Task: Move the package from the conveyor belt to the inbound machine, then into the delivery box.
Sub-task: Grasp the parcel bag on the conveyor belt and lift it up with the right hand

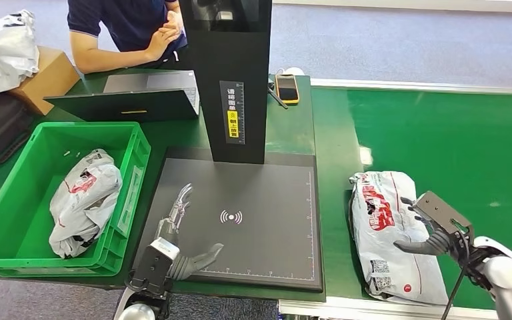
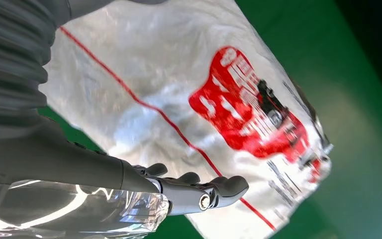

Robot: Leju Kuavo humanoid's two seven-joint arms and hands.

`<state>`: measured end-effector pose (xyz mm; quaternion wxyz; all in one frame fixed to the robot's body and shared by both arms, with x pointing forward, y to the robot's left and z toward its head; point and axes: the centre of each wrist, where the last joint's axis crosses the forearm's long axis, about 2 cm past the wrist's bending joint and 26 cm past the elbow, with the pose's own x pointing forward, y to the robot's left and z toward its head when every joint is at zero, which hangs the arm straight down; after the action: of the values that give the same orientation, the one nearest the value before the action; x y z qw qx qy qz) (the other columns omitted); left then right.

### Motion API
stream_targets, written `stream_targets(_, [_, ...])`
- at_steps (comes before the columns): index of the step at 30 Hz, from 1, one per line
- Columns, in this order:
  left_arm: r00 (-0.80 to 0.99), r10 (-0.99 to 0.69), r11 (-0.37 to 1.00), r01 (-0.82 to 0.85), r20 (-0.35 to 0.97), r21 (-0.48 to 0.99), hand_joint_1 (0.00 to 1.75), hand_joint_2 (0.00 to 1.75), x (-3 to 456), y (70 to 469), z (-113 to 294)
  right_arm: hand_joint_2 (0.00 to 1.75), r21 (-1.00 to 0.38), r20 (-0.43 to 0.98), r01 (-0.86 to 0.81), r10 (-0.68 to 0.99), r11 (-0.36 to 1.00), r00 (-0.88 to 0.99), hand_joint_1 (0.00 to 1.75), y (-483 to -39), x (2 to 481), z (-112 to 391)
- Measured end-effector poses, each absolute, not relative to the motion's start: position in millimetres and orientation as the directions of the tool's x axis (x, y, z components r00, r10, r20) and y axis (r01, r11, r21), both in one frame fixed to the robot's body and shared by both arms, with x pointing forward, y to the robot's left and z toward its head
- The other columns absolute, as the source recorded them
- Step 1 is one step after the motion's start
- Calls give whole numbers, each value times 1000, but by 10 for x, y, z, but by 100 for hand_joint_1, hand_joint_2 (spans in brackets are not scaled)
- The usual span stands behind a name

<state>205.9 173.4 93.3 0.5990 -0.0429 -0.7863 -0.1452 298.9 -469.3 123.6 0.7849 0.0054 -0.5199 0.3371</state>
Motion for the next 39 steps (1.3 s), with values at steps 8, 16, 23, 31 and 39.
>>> stream_targets(8, [-276, -95, 957, 239, 956, 164, 0, 175, 2059, 1749, 945, 175, -454, 744, -562, 641, 691, 188, 128, -4718, 3153, 1418])
stream_targets(16, [-277, -95, 958, 237, 956, 163, 0, 175, 2046, 1752, 949, 175, -578, 631, -539, 754, 612, 180, 0, -4771, 2932, 1396])
stream_targets(23, [-277, -95, 958, 235, 956, 163, 0, 175, 2042, 1746, 949, 175, -674, 527, -525, 836, 520, 150, 0, -4719, 2744, 1297])
stream_targets(31, [-280, -87, 955, 251, 956, 160, 0, 175, 2016, 1721, 939, 175, -730, 495, -490, 863, 477, 102, 0, -4490, 2512, 1133])
stream_targets(39, [-294, -77, 947, 278, 953, 163, 0, 175, 2078, 1708, 969, 175, -644, 543, -570, 830, 511, 129, 0, -4136, 2339, 740])
